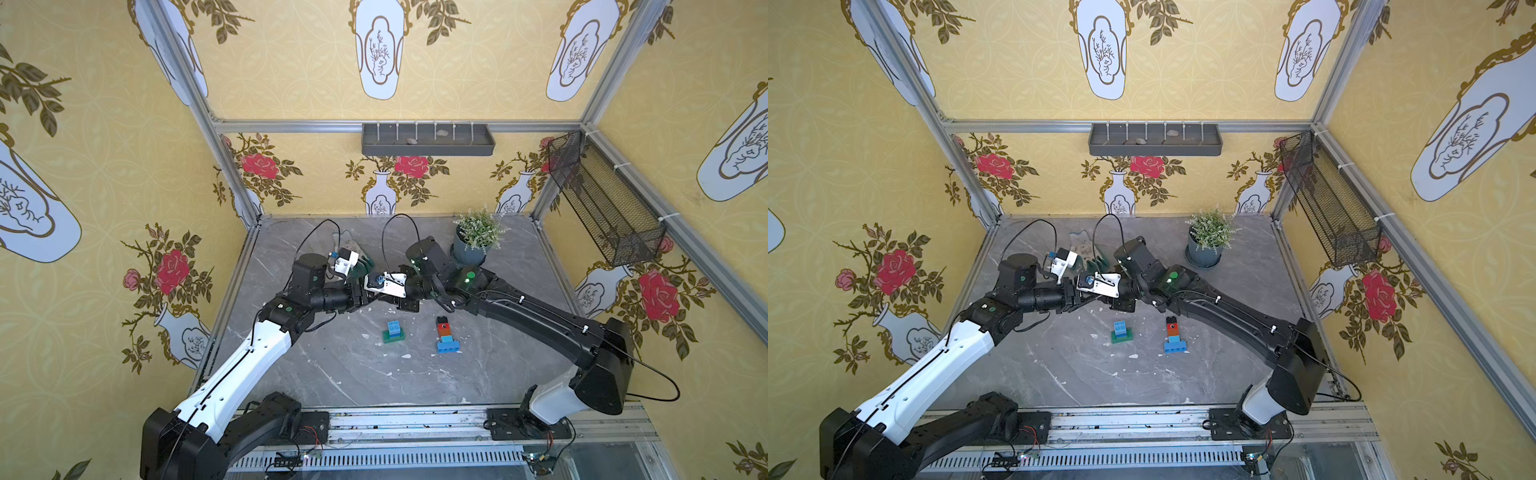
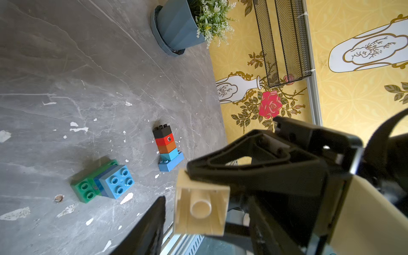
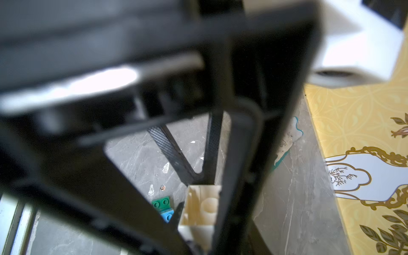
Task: Assemble the number 1 with lego
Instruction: Pick up the lego brick from the center of the board, then assemble the lego brick with the lego brick.
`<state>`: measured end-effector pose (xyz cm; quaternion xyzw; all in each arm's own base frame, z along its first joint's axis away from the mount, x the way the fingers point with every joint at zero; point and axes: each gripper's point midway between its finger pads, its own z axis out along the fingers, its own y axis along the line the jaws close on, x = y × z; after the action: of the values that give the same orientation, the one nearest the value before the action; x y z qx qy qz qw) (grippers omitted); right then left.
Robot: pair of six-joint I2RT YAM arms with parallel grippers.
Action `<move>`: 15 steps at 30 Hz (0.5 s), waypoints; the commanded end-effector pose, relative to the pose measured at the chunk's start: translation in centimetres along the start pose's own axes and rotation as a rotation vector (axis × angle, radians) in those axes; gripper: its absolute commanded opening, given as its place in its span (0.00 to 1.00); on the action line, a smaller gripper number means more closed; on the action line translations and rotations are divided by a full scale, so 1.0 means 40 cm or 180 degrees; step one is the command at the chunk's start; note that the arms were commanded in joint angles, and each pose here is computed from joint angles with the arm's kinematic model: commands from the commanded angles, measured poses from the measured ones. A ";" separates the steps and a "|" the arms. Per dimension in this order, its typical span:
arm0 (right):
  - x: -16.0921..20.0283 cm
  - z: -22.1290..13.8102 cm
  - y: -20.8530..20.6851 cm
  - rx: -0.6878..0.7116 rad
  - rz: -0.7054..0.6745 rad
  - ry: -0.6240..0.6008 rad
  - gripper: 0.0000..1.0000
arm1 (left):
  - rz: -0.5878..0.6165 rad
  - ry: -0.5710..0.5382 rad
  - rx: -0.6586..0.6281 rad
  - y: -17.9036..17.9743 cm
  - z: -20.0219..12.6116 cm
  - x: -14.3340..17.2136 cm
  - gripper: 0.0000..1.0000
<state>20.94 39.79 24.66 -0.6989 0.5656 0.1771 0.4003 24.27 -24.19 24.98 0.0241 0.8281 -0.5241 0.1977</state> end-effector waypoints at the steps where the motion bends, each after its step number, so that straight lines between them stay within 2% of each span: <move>1: -0.010 0.001 0.004 0.0004 -0.0041 -0.0035 0.25 | -0.0019 -0.0070 -0.0012 0.007 0.007 -0.014 0.61; 3: -0.013 -0.001 0.007 -0.0007 -0.0044 -0.0052 0.25 | -0.0026 -0.0068 -0.0022 0.010 0.010 -0.015 0.60; 12: -0.013 0.005 0.008 -0.0025 -0.0016 -0.0044 0.27 | -0.0051 -0.0039 -0.0022 0.013 0.014 -0.013 0.41; 15: -0.012 0.003 0.009 -0.0021 -0.0004 -0.0052 0.39 | -0.0057 -0.0040 -0.0014 0.012 0.013 -0.013 0.37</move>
<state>20.65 39.97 24.48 -0.7000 0.5653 0.1786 0.3981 24.70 -24.28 24.34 0.0147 0.8325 -0.5198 0.1913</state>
